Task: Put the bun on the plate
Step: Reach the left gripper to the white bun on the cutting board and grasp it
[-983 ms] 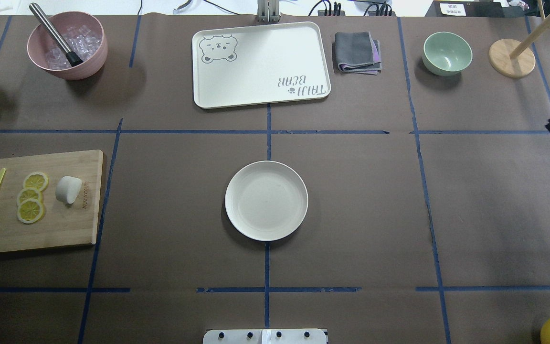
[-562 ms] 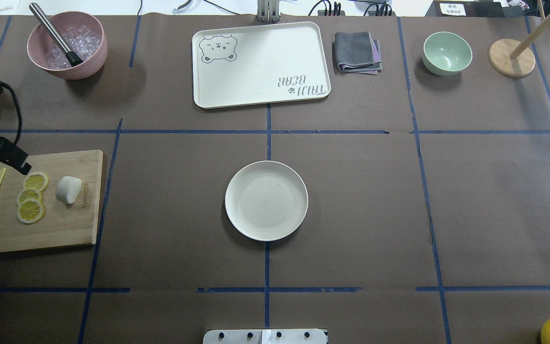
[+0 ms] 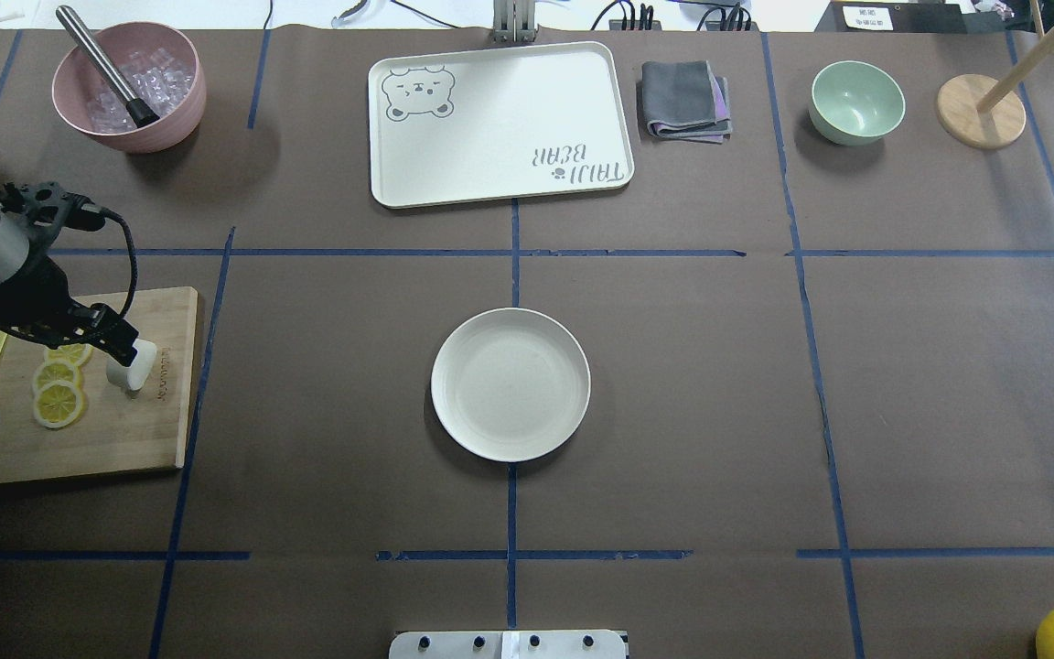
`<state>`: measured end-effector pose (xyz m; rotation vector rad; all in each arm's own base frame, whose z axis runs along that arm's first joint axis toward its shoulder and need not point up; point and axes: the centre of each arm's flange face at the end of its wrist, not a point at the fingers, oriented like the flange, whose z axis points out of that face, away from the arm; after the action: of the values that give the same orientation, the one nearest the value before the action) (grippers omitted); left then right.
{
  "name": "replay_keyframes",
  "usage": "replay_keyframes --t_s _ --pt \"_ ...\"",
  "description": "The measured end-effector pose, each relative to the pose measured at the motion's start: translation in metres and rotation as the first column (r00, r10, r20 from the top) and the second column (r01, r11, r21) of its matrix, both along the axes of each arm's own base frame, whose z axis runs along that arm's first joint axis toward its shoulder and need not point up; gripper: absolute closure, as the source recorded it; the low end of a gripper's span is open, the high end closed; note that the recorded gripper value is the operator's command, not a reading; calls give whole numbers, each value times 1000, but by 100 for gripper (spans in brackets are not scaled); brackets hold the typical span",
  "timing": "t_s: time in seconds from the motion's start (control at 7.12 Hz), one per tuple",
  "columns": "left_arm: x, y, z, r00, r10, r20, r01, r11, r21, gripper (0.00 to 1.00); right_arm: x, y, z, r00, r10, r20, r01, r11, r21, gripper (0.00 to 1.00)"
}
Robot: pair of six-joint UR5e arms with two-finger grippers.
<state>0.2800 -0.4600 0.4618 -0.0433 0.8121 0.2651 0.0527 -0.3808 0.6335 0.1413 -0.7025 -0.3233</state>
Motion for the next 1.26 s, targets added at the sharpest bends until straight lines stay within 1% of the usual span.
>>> replay_keyframes --t_s 0.14,0.42,0.84,1.12,1.26 --pt "16 -7 10 1000 -19 0 19 1000 10 0 1 0 0 1000 3 0 -3 1000 -1 0" --pt "35 -19 22 998 -53 25 52 998 33 1 1 1 0 1000 3 1 -3 1000 -1 0" --pt "39 -20 32 998 -57 41 56 998 23 2 1 1 1 1000 4 -1 -4 1000 -2 0" --pt "41 -18 41 997 -50 52 50 999 5 11 1 1 3 1000 4 -1 -4 1000 -6 0" --pt "44 -16 44 997 -44 58 45 999 -4 11 1 1 4 1000 4 -1 -4 1000 -8 0"
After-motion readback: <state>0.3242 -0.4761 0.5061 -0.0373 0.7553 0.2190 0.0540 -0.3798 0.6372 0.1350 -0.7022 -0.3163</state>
